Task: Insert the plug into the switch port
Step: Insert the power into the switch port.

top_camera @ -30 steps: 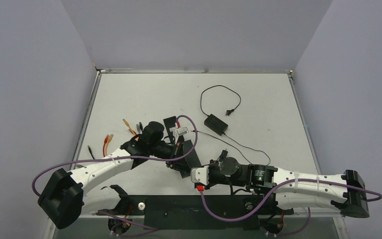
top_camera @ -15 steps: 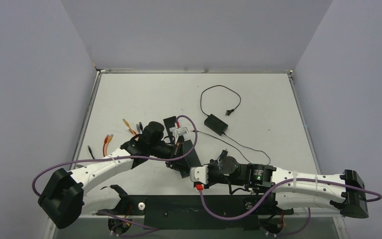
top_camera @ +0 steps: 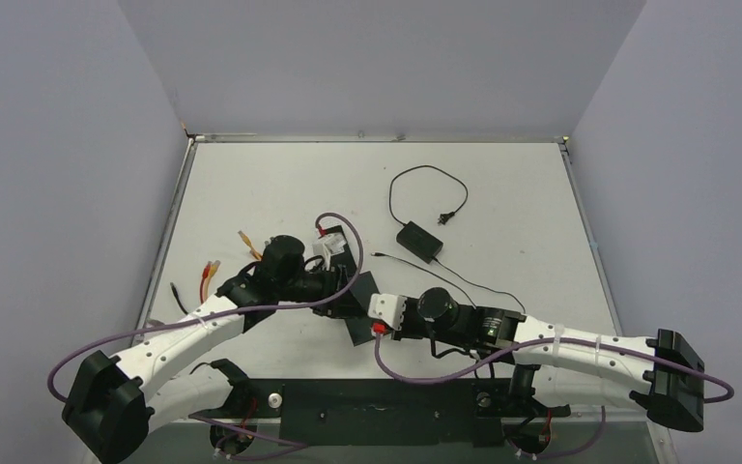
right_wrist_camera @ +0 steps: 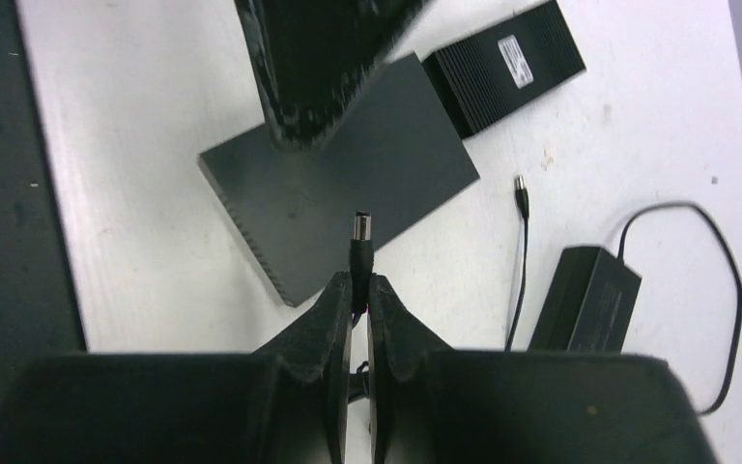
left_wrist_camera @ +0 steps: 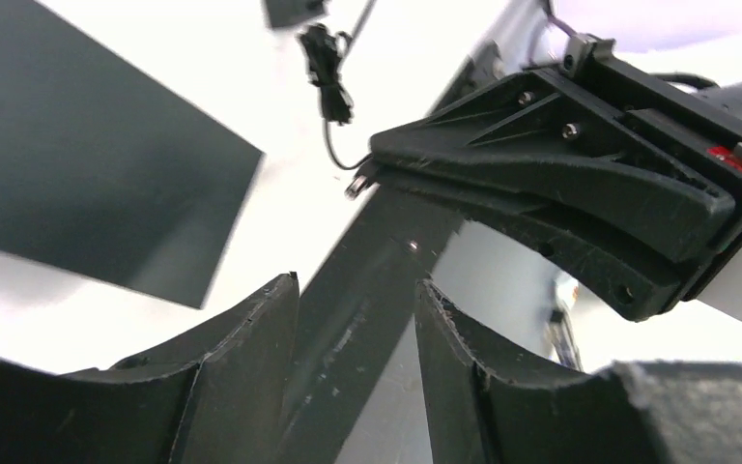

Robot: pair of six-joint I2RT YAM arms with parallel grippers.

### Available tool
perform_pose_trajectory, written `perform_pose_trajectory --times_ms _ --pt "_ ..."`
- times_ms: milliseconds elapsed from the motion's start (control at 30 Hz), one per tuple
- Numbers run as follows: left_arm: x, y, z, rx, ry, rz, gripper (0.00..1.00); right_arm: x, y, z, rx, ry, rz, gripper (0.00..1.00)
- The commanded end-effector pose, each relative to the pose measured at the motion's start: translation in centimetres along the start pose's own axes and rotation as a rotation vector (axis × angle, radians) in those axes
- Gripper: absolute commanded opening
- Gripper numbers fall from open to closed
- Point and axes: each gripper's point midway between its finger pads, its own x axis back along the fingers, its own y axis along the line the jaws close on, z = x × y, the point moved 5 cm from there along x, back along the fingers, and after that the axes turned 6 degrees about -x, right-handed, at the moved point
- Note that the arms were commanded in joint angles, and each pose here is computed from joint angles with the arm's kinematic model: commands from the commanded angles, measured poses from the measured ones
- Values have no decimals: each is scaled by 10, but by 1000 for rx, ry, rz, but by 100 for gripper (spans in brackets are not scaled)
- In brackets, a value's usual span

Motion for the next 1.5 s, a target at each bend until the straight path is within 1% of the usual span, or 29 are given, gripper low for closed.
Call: perform_pose_trajectory --times_ms 0,33,100,200,433,600,767,867,1233,1467 --pt "14 24 -20 3 -156 -226 46 -2 -21 4 -113 39 114 0" --pt "17 30 -22 10 -185 -267 47 -3 -24 7 -126 54 138 0" --pt "19 41 -21 42 -201 -316 47 -4 -29 15 -149 98 169 0" --pt "16 54 -17 84 -208 -331 47 -8 -33 29 -183 163 194 0" --pt "5 80 -6 154 -175 -354 47 -22 -42 50 -261 272 235 0" --pt "2 94 -4 183 -174 -379 47 -37 -43 53 -315 285 218 0" --pt "2 105 -2 207 -183 -399 47 -52 -41 57 -351 336 198 0" --pt "3 112 -1 225 -184 -413 47 -59 -39 55 -374 336 174 0" --pt "6 121 -6 244 -204 -434 47 -77 -30 64 -440 376 154 0" --pt "5 124 -9 253 -211 -438 47 -78 -18 61 -457 337 129 0"
